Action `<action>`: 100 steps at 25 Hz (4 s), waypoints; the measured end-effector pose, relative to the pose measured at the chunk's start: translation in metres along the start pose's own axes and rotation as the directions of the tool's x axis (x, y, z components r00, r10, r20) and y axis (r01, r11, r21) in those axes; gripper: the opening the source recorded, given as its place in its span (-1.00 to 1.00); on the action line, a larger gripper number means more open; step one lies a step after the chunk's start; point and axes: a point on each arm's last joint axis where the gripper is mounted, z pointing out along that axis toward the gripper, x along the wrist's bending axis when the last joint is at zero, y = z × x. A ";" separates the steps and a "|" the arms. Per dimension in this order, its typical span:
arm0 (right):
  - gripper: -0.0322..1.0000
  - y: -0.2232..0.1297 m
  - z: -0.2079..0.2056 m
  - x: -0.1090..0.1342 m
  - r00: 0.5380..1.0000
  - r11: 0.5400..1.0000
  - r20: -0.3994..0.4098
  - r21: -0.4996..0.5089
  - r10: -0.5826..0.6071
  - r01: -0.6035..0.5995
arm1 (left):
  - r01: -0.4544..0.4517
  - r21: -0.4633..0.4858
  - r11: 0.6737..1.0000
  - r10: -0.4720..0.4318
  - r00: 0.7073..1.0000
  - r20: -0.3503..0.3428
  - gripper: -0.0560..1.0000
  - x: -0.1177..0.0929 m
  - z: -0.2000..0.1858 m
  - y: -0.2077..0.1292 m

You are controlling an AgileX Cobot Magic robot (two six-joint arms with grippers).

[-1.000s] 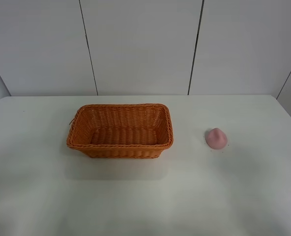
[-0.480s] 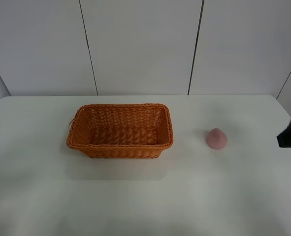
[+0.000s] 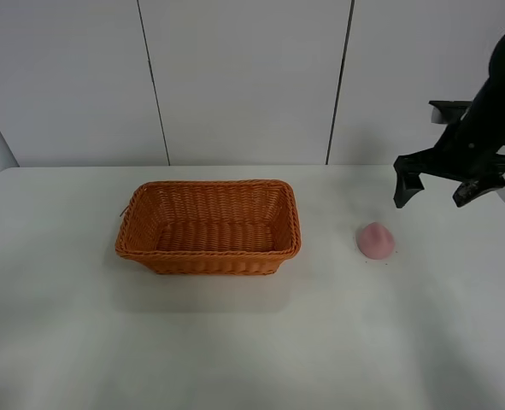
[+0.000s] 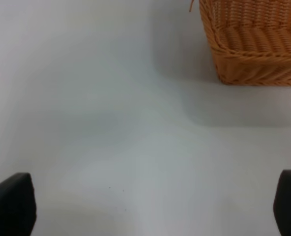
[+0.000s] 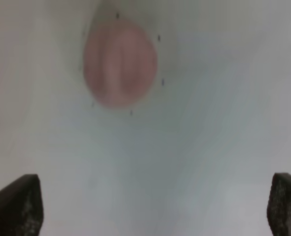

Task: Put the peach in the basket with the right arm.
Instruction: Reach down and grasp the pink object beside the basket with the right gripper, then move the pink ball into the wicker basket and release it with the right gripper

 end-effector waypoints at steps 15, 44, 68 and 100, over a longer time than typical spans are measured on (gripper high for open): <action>0.41 0.033 0.095 0.026 0.998 0.997 0.022 0.043 -0.063 0.062 | 0.000 0.000 1.000 0.000 1.000 0.000 0.99 0.000 0.000 0.000; -0.67 0.026 0.129 0.023 0.999 0.989 0.030 0.142 -0.044 0.039 | 0.000 0.000 1.000 0.000 1.000 0.000 0.99 0.000 0.000 0.000; -0.95 0.088 -0.058 0.060 0.990 0.961 0.070 -0.243 -0.121 0.135 | 0.000 0.000 1.000 0.000 1.000 0.000 0.99 0.000 0.000 0.000; 0.27 -0.001 0.113 0.309 0.801 0.797 -0.045 -0.142 -0.597 0.587 | 0.000 0.000 1.000 0.000 1.000 0.000 0.99 0.000 0.000 0.000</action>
